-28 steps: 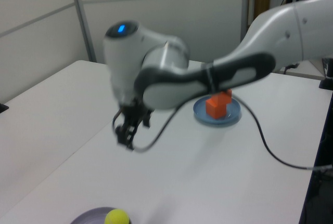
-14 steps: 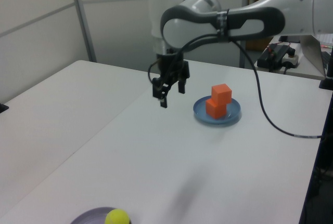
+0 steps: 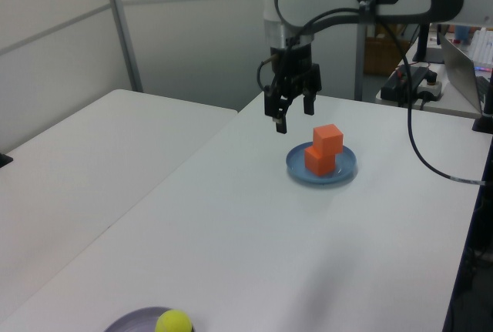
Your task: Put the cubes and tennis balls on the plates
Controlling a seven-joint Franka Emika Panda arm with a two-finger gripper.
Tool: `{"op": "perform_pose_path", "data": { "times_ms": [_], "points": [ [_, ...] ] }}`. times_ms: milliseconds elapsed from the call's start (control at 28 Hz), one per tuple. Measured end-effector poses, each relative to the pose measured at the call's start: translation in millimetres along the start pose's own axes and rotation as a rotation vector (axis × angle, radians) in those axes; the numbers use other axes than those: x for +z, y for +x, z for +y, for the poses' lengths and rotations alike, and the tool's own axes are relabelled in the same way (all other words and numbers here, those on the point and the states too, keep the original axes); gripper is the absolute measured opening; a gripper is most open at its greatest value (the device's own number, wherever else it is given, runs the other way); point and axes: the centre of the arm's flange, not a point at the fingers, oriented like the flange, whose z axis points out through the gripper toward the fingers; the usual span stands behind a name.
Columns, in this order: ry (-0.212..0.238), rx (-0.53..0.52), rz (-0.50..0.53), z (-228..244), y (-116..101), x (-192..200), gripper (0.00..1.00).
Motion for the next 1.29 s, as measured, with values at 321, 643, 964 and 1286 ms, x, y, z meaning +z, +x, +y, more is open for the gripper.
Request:
{"op": "perform_pose_path", "data": {
  "times_ms": [321,643,964,1286],
  "points": [
    [0.001,-0.019,0.010,-3.8,-0.6,-3.0,1.00],
    [0.002,-0.021,0.014,-5.0,-0.6,-4.6,1.00],
    [0.002,-0.021,0.015,-4.6,-0.4,-4.6,1.00],
    [0.002,-0.026,0.015,-3.6,-0.3,-4.6,1.00]
  ]
}}
